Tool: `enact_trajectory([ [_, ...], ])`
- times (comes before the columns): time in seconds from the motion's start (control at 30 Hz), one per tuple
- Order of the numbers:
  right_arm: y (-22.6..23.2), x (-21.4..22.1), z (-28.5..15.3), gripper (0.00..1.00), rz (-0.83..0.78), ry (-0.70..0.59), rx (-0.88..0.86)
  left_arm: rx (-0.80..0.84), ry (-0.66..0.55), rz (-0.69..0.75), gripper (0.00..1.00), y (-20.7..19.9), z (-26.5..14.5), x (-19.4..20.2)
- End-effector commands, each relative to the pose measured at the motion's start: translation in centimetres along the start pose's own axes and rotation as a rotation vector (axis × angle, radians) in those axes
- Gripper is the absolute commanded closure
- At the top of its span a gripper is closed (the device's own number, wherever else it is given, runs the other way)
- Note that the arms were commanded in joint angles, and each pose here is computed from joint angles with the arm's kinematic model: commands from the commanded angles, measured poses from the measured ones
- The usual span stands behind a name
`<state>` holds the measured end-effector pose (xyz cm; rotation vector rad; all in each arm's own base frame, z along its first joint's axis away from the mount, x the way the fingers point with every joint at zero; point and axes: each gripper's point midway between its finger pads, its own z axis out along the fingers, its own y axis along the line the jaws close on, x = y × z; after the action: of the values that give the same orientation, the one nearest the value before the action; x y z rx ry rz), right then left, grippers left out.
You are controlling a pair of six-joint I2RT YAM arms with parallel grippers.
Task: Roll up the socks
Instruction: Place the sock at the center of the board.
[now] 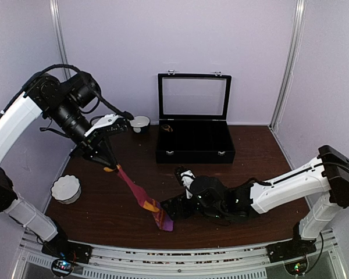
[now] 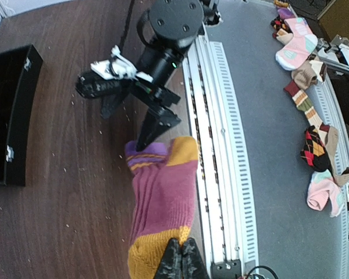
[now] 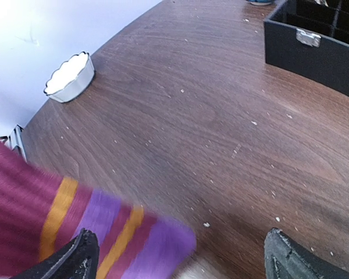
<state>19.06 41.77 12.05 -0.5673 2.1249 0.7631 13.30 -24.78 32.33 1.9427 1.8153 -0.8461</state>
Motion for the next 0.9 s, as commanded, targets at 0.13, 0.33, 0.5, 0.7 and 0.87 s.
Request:
enact_trajectory([
  [0.13,4.0,-1.0,1.8,0.00,-0.027,0.016,-0.089,0.075,-0.045,-0.053,1.00,-4.0,-0.5,1.1],
  [0.33,4.7,-0.9,1.6,0.00,0.000,0.003,-0.142,0.152,-0.096,-0.085,1.00,-5.0,0.0,0.7],
  [0.5,3.1,-0.2,1.3,0.00,0.004,0.017,-0.075,0.108,-0.049,-0.207,1.00,1.1,4.5,0.7],
  [0.7,-2.6,1.7,-2.8,0.00,0.064,0.000,0.083,0.197,-0.024,-0.364,1.00,9.4,11.7,-1.1],
  [0.87,-6.5,3.2,-6.8,0.00,0.101,-0.009,0.171,0.172,-0.032,-0.395,1.00,14.2,14.6,-3.0],
])
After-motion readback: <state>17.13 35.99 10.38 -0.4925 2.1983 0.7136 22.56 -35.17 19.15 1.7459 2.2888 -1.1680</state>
